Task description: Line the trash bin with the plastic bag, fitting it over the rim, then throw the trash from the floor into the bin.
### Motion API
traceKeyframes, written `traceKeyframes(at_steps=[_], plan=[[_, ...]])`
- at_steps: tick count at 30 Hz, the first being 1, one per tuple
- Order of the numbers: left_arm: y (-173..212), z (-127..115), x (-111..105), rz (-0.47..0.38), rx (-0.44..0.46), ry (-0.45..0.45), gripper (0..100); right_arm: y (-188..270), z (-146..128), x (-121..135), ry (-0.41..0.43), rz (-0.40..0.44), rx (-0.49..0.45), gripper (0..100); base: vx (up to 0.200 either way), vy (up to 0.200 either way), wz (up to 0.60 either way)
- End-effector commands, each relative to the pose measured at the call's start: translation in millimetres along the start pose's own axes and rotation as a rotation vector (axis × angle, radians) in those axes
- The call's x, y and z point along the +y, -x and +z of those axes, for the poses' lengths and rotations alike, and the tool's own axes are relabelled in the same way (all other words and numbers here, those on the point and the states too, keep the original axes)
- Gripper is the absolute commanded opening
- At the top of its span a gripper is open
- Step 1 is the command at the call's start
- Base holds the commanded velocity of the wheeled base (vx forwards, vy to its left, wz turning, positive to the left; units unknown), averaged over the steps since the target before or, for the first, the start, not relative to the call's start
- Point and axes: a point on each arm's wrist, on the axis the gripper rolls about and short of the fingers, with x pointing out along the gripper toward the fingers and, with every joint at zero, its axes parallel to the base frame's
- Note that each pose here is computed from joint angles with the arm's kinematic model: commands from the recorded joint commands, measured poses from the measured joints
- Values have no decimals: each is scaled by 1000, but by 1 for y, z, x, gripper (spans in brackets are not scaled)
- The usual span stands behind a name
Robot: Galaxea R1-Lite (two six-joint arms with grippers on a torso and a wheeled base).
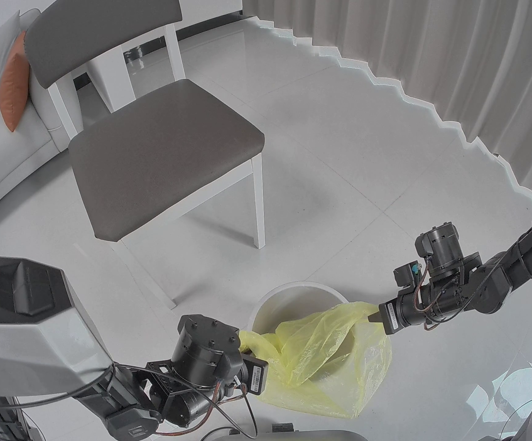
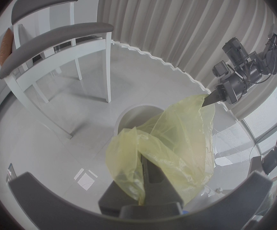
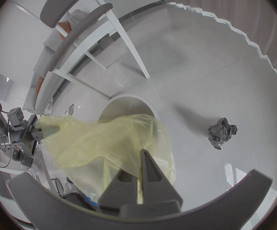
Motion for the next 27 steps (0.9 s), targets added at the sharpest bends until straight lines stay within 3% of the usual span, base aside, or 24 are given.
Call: traceKeyframes(at_steps=[1, 8, 27], plan=[[0, -12, 0, -5, 17, -11, 0, -2, -8, 1, 1, 1, 27, 0, 0, 0, 0], [2, -28, 0, -12, 24, -20, 0, -1, -15, 4, 3, 3, 50, 0, 0, 0, 0], [45, -30, 9, -40, -31, -17, 0, 21, -27, 11, 12, 9, 43, 0, 0, 0, 0]])
